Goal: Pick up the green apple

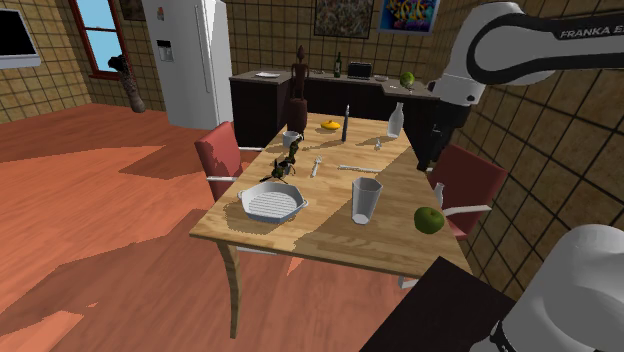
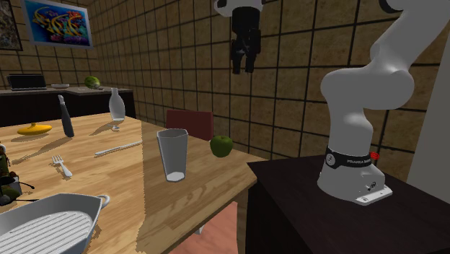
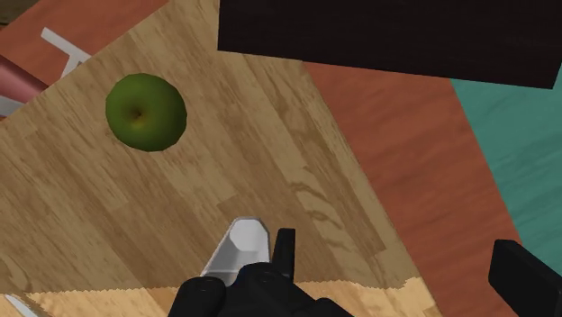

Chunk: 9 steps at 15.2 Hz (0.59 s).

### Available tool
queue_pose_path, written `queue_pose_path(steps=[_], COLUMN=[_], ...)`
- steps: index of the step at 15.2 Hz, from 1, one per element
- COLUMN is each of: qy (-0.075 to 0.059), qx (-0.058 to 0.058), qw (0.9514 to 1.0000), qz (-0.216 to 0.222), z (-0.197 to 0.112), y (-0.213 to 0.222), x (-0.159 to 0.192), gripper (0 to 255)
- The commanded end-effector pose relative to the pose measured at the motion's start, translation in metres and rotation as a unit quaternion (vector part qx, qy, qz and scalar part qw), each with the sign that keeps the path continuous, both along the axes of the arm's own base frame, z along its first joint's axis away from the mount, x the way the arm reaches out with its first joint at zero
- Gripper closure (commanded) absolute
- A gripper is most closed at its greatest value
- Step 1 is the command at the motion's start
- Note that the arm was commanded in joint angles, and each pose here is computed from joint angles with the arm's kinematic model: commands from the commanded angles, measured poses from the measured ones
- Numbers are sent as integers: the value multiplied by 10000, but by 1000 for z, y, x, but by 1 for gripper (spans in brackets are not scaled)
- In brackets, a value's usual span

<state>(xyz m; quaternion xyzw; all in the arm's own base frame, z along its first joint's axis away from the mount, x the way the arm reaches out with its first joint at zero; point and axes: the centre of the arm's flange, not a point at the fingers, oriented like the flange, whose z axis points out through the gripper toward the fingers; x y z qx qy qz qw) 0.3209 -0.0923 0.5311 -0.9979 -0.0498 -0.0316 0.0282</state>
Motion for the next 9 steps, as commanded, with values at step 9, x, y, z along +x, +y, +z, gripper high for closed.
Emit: queue_pose_path(steps=[9], qy=[177], qx=[-73], qw=[9995], qz=[246], z=[-90], y=[-97], x=[7], gripper=[0])
